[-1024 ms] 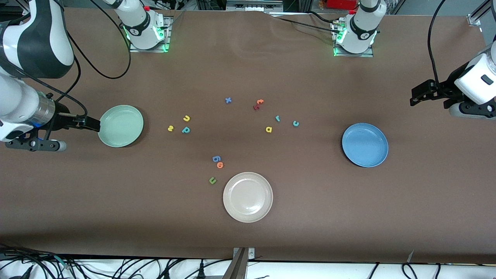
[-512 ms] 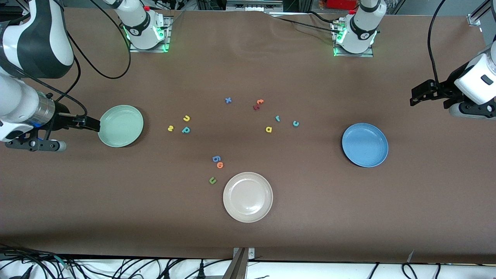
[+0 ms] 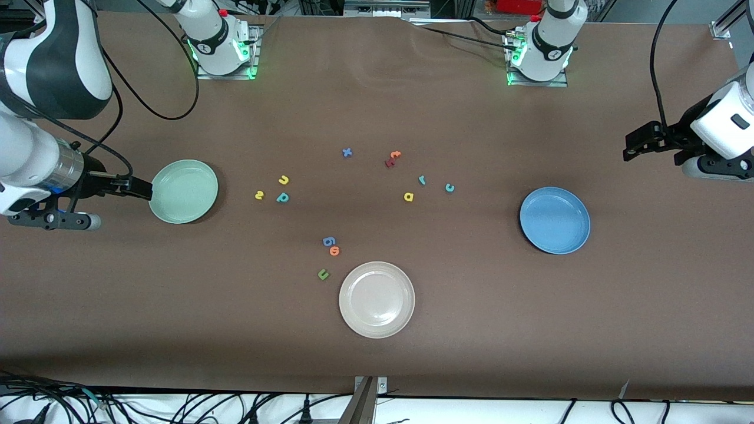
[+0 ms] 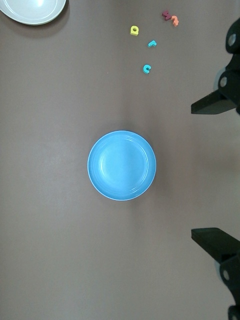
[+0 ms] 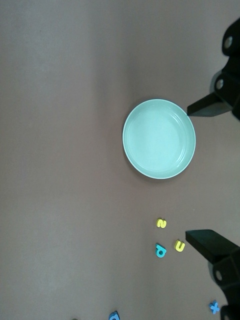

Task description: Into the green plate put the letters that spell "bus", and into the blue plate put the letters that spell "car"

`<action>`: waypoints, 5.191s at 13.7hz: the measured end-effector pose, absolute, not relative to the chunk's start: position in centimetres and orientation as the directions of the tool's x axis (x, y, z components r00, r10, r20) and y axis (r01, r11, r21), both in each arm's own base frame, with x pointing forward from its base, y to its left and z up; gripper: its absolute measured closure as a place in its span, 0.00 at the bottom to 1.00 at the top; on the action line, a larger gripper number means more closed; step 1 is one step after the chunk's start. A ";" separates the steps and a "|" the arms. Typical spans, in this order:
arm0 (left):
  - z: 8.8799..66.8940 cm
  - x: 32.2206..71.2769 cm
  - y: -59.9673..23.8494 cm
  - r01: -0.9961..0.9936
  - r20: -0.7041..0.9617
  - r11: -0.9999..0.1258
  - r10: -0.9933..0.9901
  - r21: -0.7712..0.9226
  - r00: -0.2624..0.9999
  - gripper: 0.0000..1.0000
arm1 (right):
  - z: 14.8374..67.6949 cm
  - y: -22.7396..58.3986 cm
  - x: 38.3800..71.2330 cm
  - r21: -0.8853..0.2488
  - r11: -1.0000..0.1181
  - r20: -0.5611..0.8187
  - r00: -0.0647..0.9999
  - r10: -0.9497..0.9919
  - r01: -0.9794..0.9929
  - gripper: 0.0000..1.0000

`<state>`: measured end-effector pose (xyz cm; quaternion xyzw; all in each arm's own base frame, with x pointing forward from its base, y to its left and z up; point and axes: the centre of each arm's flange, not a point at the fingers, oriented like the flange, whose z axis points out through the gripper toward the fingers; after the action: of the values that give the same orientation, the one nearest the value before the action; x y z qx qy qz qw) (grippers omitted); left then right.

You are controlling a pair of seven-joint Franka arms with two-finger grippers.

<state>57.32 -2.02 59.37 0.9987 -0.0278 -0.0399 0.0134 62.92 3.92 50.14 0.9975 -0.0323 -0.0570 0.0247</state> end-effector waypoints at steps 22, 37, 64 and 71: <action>59.1 57.4 -2.1 -0.055 -0.086 -0.998 -0.058 0.029 0.995 0.00 | 50.1 3.9 62.9 0.053 -0.997 -0.112 0.991 -0.069 -0.064 0.00; 58.9 57.3 -2.2 -0.057 -0.101 -0.998 -0.059 0.029 0.993 0.00 | 42.2 16.6 60.5 0.035 -0.961 -0.207 0.939 -0.276 -0.275 0.01; 58.8 57.2 -2.2 -0.057 -0.109 -0.998 -0.059 0.030 0.992 0.00 | 17.4 23.3 47.0 0.012 -0.871 -0.141 0.862 -0.487 -0.490 0.19; 58.8 57.2 -2.2 -0.056 -0.109 -0.998 -0.059 0.030 0.992 0.00 | 17.2 23.4 47.0 0.011 -0.870 -0.141 0.860 -0.490 -0.493 0.44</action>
<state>57.22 -2.16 58.76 0.9980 -0.0290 -0.0550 0.0132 47.05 23.41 17.22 0.9643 -0.2549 -0.0699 -0.0130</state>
